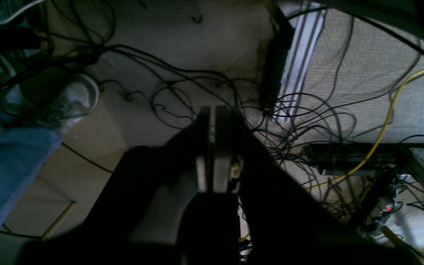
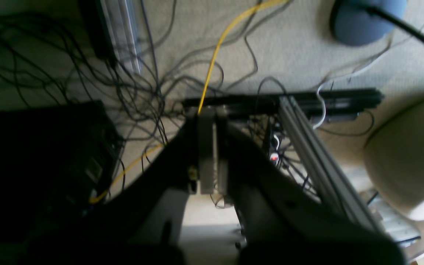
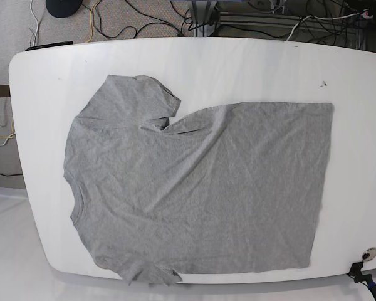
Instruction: Fold the T-shirt properly
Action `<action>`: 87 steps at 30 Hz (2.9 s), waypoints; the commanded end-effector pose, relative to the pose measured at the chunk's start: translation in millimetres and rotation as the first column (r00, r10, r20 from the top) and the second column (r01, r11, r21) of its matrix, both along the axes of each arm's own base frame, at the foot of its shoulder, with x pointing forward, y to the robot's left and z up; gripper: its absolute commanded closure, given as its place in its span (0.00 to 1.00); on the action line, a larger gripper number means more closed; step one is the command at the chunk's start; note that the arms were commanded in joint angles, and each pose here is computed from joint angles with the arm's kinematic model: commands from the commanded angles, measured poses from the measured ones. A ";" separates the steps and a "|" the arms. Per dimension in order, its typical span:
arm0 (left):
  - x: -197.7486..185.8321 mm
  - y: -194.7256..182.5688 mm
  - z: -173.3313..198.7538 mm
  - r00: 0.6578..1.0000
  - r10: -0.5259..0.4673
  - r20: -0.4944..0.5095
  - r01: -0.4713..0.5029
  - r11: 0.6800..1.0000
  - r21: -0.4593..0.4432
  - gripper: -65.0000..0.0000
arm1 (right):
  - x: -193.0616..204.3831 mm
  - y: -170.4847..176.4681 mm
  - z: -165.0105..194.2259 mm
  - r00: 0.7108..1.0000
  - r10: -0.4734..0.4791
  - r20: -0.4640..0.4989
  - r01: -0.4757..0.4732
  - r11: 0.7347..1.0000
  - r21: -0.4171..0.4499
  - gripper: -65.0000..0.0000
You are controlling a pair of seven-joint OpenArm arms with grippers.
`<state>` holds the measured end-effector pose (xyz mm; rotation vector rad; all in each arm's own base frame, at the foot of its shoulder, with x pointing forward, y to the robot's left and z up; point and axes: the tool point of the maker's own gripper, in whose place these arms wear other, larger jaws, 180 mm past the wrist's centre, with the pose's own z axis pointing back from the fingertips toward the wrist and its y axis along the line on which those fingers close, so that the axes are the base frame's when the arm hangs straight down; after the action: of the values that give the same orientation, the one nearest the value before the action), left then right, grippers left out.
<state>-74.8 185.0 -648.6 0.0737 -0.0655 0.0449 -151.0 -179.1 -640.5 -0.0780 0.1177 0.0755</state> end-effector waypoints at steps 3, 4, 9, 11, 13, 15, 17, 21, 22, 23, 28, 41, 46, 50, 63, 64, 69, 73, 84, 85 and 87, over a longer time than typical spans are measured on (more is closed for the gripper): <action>-22.6 4.3 3.9 1.000 0.001 -0.028 0.000 1.000 0.007 1.00 | -15.3 -9.5 4.7 1.000 0.022 -0.022 -0.023 1.000 -0.010 1.00; -22.2 4.5 3.9 1.000 -0.004 -0.025 0.005 1.000 0.006 1.00 | -14.3 -11.0 4.7 1.000 0.025 -0.017 -0.025 1.000 -0.011 1.00; -34.1 5.8 8.4 1.000 -0.003 -0.028 0.003 1.000 0.005 1.00 | -28.3 -18.1 9.3 0.998 0.043 -0.035 -0.044 0.999 -0.019 1.00; -37.9 3.7 9.4 0.999 -0.008 -0.031 0.008 1.000 -0.002 1.00 | -34.8 -19.7 11.8 0.999 0.038 -0.038 -0.039 0.999 -0.021 1.00; -41.6 5.7 11.3 0.999 -0.015 -0.029 0.016 1.000 0.002 1.00 | -41.1 -22.0 14.0 0.998 0.041 -0.044 -0.042 0.999 -0.024 1.00; -44.7 10.0 14.3 1.000 -0.017 -0.023 0.018 1.000 0.008 1.00 | -47.7 -25.4 17.2 0.998 0.042 -0.044 -0.043 0.999 -0.030 1.00; -50.7 10.2 17.5 1.000 -0.019 -0.022 0.019 1.000 0.009 1.00 | -54.6 -29.5 20.8 0.998 0.049 -0.044 -0.050 0.998 -0.032 1.00; -50.2 10.9 25.9 0.999 -0.030 0.016 0.030 1.000 0.003 1.00 | -67.7 -33.1 28.4 0.998 0.054 -0.039 -0.056 0.998 -0.036 1.00; -44.9 11.5 29.8 0.998 -0.040 0.047 0.040 0.999 0.003 1.00 | -71.2 -32.2 31.1 0.998 0.053 -0.033 -0.054 0.998 -0.030 1.00; -42.7 9.8 33.1 0.997 -0.047 0.067 0.047 0.999 0.000 1.00 | -69.3 -31.8 32.4 0.998 0.053 -0.019 -0.053 0.998 -0.031 1.00; -26.4 11.4 55.7 0.979 -0.082 0.188 0.083 0.997 0.000 0.99 | -62.9 -29.3 46.4 0.997 0.043 0.061 -0.042 0.999 -0.025 1.00; 50.2 -6.4 132.3 0.872 -0.133 0.471 0.159 0.987 -0.016 1.00 | 32.8 -14.8 130.0 0.903 0.071 0.424 -0.081 0.997 0.005 1.00; 64.4 -7.5 153.3 0.851 -0.126 0.510 0.156 0.988 -0.017 1.00 | 43.7 -15.7 143.2 0.889 0.067 0.453 -0.078 0.997 0.005 1.00; 79.9 1.2 173.0 0.826 -0.126 0.550 0.145 0.989 0.009 1.00 | 56.6 -13.7 155.4 0.870 0.077 0.487 -0.091 0.996 0.006 0.99; 152.3 16.5 235.7 0.709 -0.132 0.693 0.106 0.991 0.080 1.00 | 136.6 -33.5 197.7 0.735 0.087 0.672 -0.062 0.996 -0.062 0.97; 154.4 17.1 237.8 0.705 -0.131 0.697 0.101 0.991 0.083 1.00 | 141.0 -37.2 198.3 0.724 0.087 0.684 -0.055 0.996 -0.068 0.96; 170.9 11.5 253.7 0.683 -0.137 0.717 0.110 0.990 0.083 1.00 | 154.0 -58.2 201.4 0.708 0.063 0.703 -0.015 0.997 -0.074 0.91; 190.0 5.6 274.3 0.661 -0.145 0.736 0.119 0.989 0.088 1.00 | 176.9 -67.7 211.7 0.715 0.024 0.699 0.017 0.999 -0.051 0.92; 218.8 15.9 307.8 0.654 -0.185 0.734 0.110 0.983 0.149 1.00 | 216.7 -76.7 247.8 0.707 0.057 0.705 0.054 0.989 -0.134 0.97; 221.2 17.2 310.6 0.647 -0.188 0.739 0.107 0.982 0.156 1.00 | 219.3 -74.9 248.0 0.705 0.046 0.708 0.058 0.991 -0.122 0.97; 223.2 18.9 311.1 0.645 -0.192 0.740 0.107 0.981 0.162 1.00 | 221.4 -72.7 248.6 0.704 0.013 0.711 0.074 0.993 -0.092 0.98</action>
<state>144.6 203.5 -347.8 0.1418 -0.8896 -0.0904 66.6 -252.2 -400.4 -0.2216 -0.6399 -0.0033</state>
